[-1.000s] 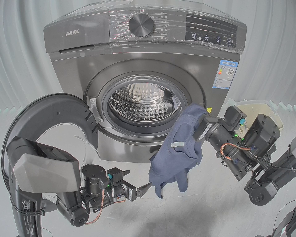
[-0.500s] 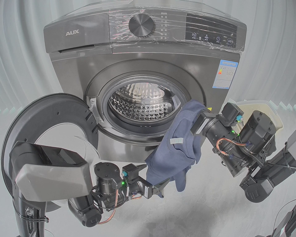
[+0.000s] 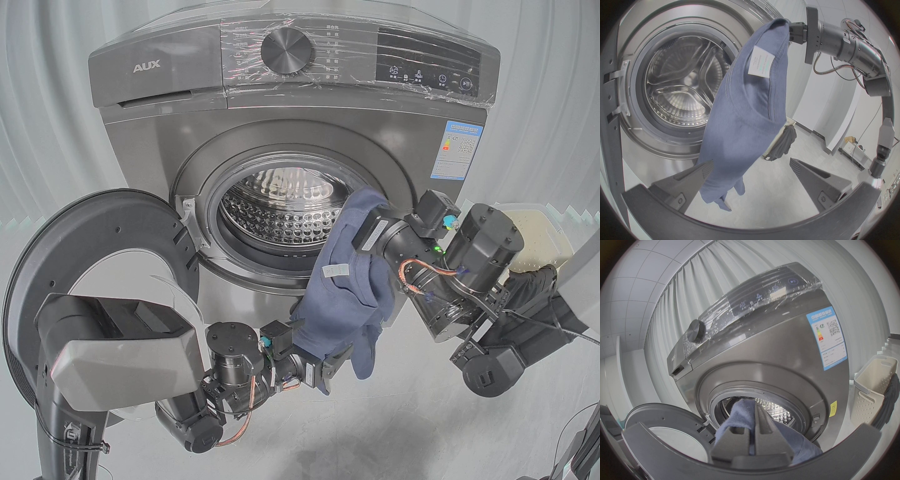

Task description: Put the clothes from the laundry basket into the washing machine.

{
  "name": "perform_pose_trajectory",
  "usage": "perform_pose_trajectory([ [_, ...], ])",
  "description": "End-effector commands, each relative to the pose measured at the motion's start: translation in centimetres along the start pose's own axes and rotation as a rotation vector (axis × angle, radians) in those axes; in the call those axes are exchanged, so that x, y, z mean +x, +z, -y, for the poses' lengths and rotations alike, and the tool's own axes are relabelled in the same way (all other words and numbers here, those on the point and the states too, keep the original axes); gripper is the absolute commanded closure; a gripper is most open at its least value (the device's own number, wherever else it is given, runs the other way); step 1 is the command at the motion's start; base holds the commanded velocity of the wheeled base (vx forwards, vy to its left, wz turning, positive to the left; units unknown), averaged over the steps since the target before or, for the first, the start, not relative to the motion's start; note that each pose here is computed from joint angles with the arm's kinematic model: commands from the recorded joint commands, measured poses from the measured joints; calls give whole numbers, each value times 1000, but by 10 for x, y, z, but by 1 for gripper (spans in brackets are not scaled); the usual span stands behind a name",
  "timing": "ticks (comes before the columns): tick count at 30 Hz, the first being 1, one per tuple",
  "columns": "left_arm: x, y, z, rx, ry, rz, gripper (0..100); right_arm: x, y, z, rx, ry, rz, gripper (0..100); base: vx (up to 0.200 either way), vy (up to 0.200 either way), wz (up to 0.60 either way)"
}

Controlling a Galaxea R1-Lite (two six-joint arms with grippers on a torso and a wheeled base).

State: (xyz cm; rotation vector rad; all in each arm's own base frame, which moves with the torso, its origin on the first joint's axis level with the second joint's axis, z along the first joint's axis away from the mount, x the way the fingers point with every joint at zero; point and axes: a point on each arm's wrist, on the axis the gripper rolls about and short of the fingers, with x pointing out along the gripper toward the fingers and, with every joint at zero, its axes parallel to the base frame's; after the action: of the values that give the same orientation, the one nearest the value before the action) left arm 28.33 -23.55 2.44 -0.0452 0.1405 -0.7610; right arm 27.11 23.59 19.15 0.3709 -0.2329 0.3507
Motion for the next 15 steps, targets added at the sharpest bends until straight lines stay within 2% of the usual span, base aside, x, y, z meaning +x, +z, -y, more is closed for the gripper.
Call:
perform_pose_trajectory([
  [1, 8, 2, -1, -1, 18, 28, 0, 8, -17, -2, -6, -2, -22, 100, 0, 0, 0],
  [9, 20, 1, 0, -12, 50, 57, 0, 11, -25, -3, -9, 8, -37, 100, 0, 0, 0],
  [15, 25, -1, 0, -11, 66, 68, 0, 16, -20, -6, 0, 12, -16, 100, 0, 0, 0],
])
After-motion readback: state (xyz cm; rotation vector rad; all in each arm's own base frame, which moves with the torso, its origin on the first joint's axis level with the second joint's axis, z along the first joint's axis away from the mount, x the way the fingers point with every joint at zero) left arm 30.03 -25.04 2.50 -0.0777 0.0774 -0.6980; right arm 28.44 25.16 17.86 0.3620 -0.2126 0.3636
